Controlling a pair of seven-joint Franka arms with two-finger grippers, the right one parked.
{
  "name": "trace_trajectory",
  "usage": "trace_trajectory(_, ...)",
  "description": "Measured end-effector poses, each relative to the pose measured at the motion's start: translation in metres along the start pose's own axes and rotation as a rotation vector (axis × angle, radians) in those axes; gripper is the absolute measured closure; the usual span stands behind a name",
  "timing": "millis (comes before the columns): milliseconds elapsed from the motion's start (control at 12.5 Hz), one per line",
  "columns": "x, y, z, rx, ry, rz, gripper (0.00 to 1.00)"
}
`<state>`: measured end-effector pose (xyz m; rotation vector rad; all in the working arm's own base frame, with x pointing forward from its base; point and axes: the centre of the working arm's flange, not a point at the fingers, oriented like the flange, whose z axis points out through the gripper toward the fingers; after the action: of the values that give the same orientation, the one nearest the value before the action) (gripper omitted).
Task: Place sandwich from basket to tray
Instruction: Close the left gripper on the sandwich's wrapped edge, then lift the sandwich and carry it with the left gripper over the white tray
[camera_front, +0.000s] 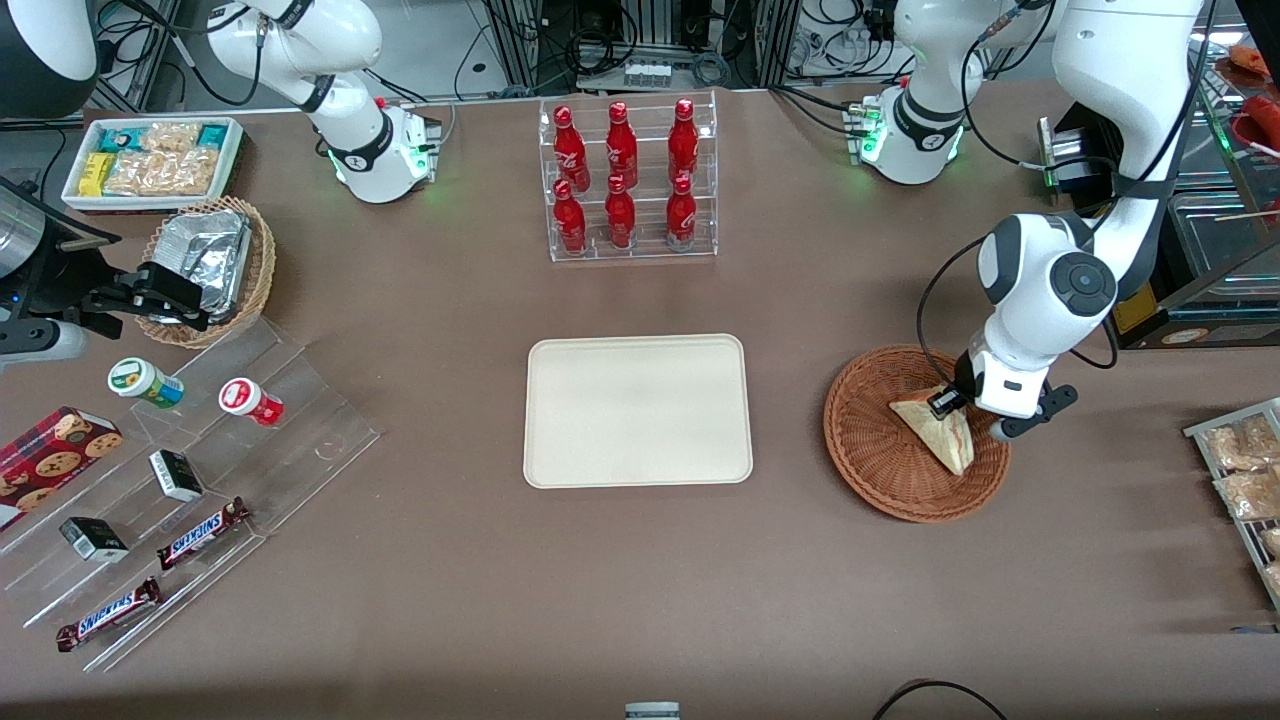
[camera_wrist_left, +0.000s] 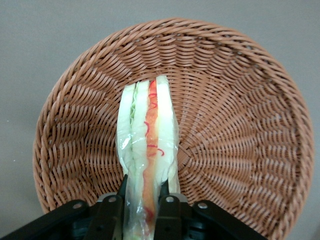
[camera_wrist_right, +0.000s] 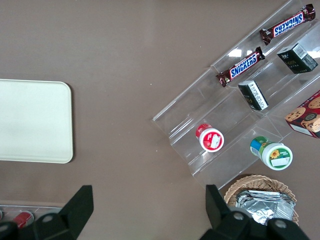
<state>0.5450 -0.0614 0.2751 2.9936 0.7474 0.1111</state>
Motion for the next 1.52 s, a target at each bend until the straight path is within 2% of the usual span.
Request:
trace_trajectory(80,0.003,0.003,-0.012,0.01,-0.01,0.003,0.85)
trace_trajectory(561,0.033,0.025,-0.099,0.032,-0.025,0.07,0.85)
trace_trajectory(963,0.047,0.037,-0.134,0.022,-0.012,0.208,0.85)
trace_trajectory(1283,0.025,0.079,-0.141,-0.006,-0.004,0.314,0.85)
trace_trajectory(1524,-0.001,0.113,-0.128,-0.017,-0.035,0.388,0.85)
